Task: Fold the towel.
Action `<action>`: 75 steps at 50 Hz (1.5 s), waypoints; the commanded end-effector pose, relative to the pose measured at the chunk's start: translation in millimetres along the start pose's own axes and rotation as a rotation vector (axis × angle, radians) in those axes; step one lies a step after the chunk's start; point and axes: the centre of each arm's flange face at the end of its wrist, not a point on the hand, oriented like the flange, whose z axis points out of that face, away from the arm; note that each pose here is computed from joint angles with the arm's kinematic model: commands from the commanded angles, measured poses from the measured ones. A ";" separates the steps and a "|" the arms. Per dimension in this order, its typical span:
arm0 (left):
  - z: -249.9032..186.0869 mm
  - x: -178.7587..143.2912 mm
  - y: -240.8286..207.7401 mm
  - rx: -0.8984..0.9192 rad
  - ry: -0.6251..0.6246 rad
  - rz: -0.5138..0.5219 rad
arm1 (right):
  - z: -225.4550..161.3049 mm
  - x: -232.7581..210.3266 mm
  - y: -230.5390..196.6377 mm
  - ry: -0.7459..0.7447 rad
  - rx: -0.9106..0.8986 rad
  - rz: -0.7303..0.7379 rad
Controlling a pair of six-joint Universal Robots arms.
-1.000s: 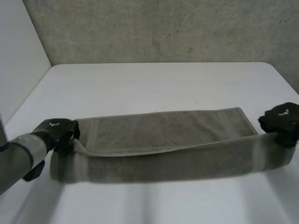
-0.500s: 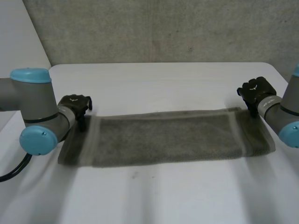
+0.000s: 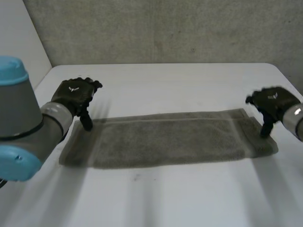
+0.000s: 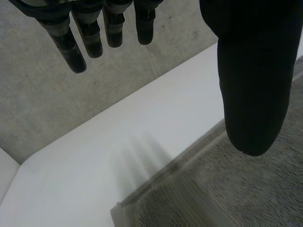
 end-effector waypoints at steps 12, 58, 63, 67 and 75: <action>-15.0 2.2 25.2 0.030 -0.014 -0.020 | 1.9 -8.5 74.8 -0.093 -0.058 0.054; -18.2 -2.7 21.7 0.047 -0.036 -0.024 | -47.1 -171.2 -98.3 -0.333 0.520 -0.198; -18.4 -2.3 22.7 0.046 -0.034 -0.024 | -70.5 -246.9 -89.9 -0.515 0.550 -0.249; -18.2 -2.0 22.6 0.050 -0.035 -0.024 | -82.5 -296.0 -74.7 -0.640 0.549 -0.282; -18.5 -0.9 24.2 0.053 -0.033 -0.023 | -82.0 -313.8 -65.0 -0.663 0.527 -0.293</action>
